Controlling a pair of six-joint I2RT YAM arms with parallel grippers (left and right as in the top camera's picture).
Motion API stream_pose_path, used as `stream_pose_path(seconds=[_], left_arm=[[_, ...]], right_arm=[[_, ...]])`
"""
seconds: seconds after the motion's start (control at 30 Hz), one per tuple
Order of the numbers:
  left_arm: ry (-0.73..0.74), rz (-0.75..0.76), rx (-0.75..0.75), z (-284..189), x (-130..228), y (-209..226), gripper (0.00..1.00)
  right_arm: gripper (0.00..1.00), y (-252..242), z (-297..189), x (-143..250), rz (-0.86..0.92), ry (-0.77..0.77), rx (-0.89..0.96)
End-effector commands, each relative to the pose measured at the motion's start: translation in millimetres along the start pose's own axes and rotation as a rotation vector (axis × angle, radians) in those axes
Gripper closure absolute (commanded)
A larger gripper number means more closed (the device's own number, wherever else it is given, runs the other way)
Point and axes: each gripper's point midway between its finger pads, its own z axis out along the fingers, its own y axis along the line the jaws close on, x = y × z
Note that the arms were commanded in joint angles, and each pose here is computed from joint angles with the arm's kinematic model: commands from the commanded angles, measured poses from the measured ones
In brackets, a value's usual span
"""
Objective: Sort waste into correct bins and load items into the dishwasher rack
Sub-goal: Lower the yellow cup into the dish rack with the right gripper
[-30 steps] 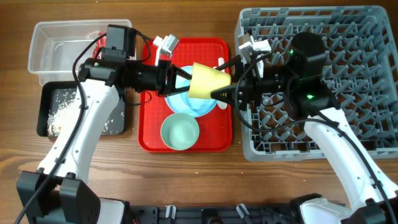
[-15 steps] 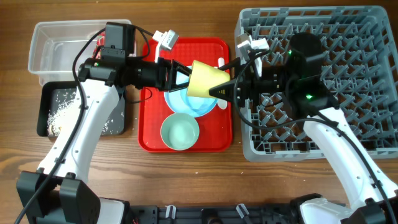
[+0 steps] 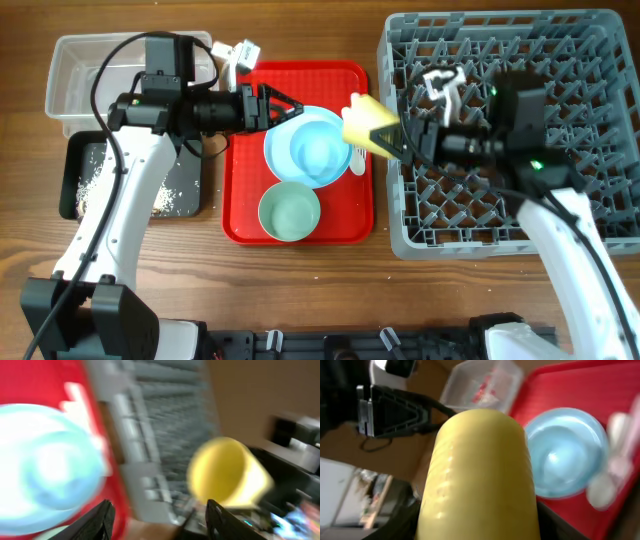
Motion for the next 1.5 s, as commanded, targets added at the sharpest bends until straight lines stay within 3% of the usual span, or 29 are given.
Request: stream_pose_path(seconds=[0.0,0.2,0.43,1.17,1.47], left_arm=[[-0.055,0.004,-0.291,-5.8,-7.3,43.5,0.38],[-0.037,-0.048,-0.481,-16.1,2.6,77.7,0.38],[-0.033,-0.065,-0.599,-22.6,4.6,100.7,0.38],[-0.042,-0.058,-0.677,-30.6,3.8,111.7,0.32],[-0.044,-0.058,-0.688,-31.8,3.5,113.1,0.27]], right_arm=[[0.41,-8.6,-35.6,-11.7,-0.043,-0.092,0.266],[0.42,-29.4,-88.4,17.7,0.103,-0.001,0.618],[0.46,-55.5,-110.3,69.0,0.267,0.195,0.816],[0.44,-113.9,-51.8,127.6,0.437,0.7,0.924],[0.23,-126.9,-47.3,131.1,0.446,0.734,0.958]])
